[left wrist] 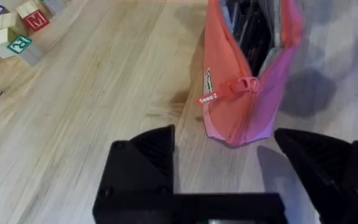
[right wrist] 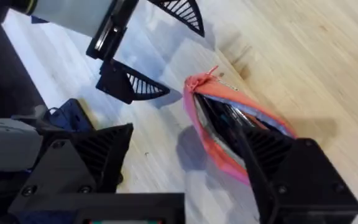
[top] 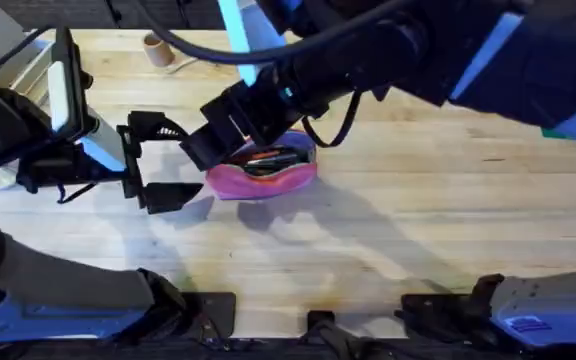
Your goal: Unzip the bag, pick up the pens from the table one at a time and place them inside, then zip the bag closed.
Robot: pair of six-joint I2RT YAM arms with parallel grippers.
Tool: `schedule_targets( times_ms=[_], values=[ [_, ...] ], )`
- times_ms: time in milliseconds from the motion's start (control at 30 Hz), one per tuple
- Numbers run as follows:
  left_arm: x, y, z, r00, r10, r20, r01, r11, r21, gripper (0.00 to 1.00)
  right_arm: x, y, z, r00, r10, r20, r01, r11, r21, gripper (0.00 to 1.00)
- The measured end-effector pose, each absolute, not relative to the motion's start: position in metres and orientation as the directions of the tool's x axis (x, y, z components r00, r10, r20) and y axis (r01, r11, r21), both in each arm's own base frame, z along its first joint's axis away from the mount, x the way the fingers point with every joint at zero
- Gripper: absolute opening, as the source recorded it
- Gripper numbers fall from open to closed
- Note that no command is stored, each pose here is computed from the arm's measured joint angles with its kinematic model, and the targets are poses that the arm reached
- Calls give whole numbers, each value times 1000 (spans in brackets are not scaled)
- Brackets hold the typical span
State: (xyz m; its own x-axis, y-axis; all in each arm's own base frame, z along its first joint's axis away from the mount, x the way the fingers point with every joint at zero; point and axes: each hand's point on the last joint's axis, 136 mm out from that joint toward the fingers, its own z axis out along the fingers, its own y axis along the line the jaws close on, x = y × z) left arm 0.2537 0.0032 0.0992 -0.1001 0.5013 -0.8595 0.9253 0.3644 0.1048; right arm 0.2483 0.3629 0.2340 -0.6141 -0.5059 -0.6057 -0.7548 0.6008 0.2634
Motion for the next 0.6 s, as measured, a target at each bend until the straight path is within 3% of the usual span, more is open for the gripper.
schedule_targets(
  times_ms=[367,600],
  values=[
    [254,3,99,-100,501,-859,925,364,105,993,256,376,235,-651,-442,-617,-717,624,310,998],
    [254,3,99,-100,501,-859,925,364,105,993,268,409,183,-672,-466,-576,-710,628,320,998]
  ],
)
